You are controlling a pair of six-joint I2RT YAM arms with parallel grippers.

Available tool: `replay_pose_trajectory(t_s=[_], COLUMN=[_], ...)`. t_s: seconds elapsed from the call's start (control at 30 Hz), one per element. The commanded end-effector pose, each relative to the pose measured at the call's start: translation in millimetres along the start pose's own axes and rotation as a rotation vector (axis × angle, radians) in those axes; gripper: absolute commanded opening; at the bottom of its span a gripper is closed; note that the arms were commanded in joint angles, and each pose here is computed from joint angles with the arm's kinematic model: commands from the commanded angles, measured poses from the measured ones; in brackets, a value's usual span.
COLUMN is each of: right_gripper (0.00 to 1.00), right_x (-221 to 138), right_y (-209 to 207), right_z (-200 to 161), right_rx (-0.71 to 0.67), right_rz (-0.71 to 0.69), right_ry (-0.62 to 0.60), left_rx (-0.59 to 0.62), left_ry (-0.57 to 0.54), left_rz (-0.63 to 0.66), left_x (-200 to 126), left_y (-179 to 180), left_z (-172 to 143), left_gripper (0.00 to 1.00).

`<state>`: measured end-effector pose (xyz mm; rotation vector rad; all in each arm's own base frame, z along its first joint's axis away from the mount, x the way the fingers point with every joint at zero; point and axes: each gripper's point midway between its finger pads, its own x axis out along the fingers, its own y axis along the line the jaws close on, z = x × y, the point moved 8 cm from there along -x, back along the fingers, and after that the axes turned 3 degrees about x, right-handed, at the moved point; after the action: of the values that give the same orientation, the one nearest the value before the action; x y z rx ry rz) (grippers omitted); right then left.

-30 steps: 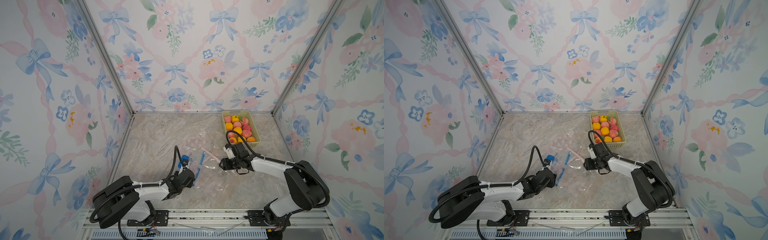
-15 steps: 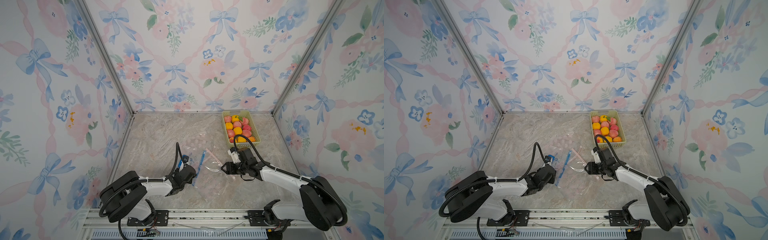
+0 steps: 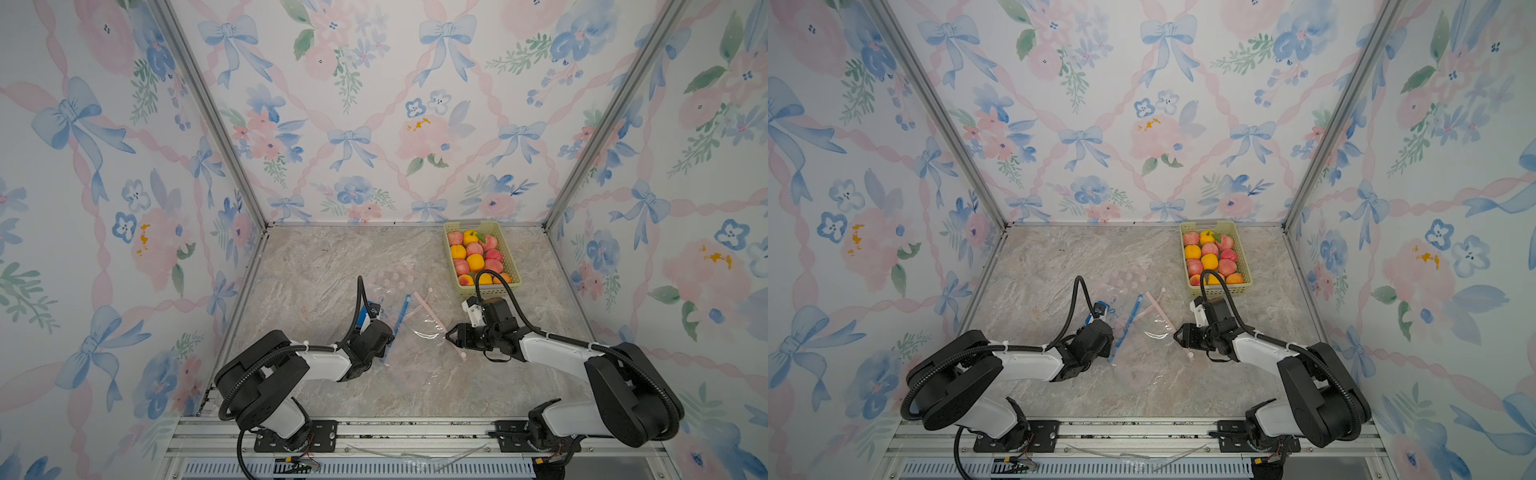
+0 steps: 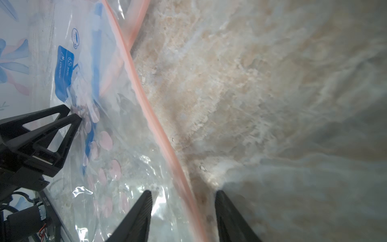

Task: Place the peach in a zip-top bag and seal the zipper
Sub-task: Adjust the zipper food storage bag at the center of the board, then open the zipper of the food storage bag at the center of the board.

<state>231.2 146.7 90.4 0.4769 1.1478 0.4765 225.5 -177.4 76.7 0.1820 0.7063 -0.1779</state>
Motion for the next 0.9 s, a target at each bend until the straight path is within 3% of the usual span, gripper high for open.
replay_pose_trajectory(t_s=[0.0, 0.13, 0.37, 0.63, 0.87], right_gripper=[0.46, 0.38, 0.13, 0.00, 0.00], right_x=[14, 23, 16, -17, -55], right_y=[12, 32, 52, 63, 81], right_z=[-5, -3, 5, 2, -11], right_rx=[-0.008, -0.037, -0.071, -0.172, -0.339], right_rz=[0.040, 0.074, 0.073, 0.004, -0.065], right_ry=[0.042, 0.049, 0.016, -0.094, -0.301], left_rx=[0.033, 0.022, -0.012, -0.097, -0.247], left_ry=[0.012, 0.012, 0.003, -0.057, -0.183], left_rz=[0.014, 0.010, 0.015, -0.035, -0.179], left_x=[5, 7, 6, -10, -58], left_y=[0, -1, 2, 4, 3], left_z=[0, 2, 5, 33, 90], left_gripper=[0.48, 0.43, 0.43, 0.47, 0.54])
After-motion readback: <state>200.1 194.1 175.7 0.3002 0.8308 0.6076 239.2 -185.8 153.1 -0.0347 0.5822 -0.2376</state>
